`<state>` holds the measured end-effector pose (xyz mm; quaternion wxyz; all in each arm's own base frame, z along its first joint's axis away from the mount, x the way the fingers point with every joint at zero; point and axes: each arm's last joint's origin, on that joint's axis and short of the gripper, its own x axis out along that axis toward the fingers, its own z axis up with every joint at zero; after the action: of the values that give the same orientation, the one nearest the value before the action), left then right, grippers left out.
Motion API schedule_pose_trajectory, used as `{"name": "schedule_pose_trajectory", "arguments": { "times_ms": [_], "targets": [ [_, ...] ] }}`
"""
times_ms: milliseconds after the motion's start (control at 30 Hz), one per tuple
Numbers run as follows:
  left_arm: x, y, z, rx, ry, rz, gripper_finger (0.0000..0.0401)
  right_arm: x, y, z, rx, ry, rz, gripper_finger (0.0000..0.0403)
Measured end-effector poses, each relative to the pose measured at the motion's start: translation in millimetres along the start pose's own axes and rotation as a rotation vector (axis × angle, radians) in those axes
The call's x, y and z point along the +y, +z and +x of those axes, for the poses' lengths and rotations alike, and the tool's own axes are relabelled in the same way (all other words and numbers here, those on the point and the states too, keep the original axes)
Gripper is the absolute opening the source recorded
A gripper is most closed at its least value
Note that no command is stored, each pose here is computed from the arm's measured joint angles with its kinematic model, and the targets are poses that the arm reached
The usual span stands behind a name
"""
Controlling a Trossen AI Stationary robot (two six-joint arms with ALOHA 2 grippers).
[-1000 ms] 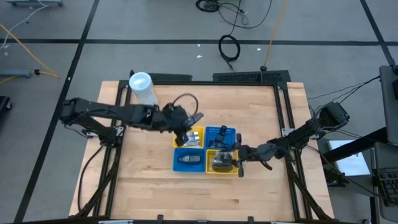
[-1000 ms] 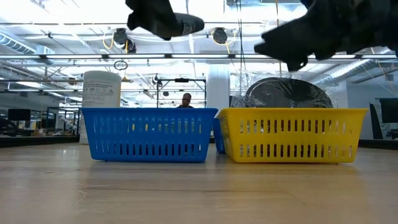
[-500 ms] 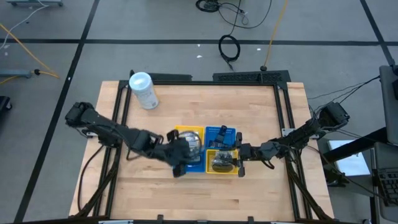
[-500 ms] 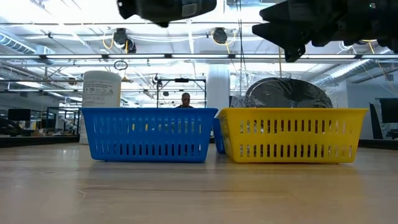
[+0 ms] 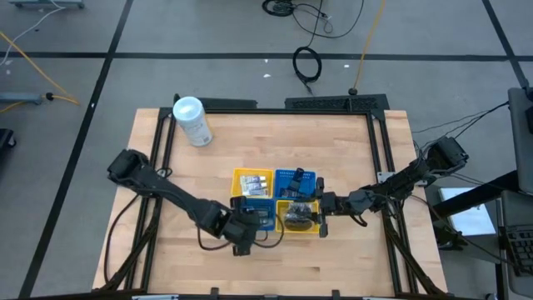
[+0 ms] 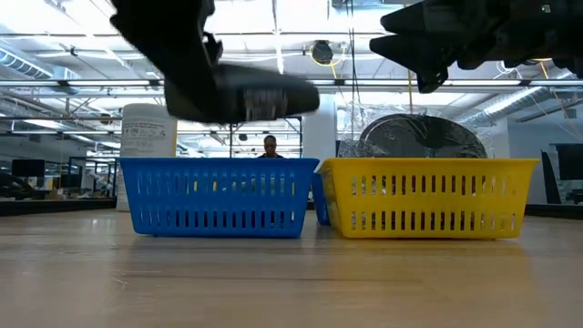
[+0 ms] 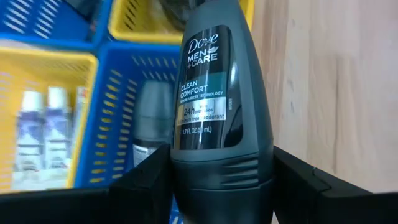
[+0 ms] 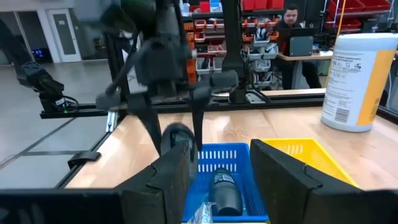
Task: Pick & Place Travel size toiletries
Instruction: Put the gray deodorant into the left blue bin
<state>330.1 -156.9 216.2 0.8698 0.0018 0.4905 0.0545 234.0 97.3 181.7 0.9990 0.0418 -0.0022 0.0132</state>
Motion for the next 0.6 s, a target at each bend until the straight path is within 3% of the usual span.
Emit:
{"name": "schedule_pose_trajectory", "arguments": {
  "times_ms": [467, 600],
  "targets": [
    [14.4, 2.1, 17.1, 0.067, 0.013, -0.029, 0.0195, 0.0, -0.6, 0.0, 0.006, 0.0, 0.009, 0.016],
    [17.8, 3.4, 18.3, 0.077, 0.001, -0.047, 0.0217, 0.0, -0.6, 0.0, 0.006, 0.0, 0.009, 0.016]
  ]
}}
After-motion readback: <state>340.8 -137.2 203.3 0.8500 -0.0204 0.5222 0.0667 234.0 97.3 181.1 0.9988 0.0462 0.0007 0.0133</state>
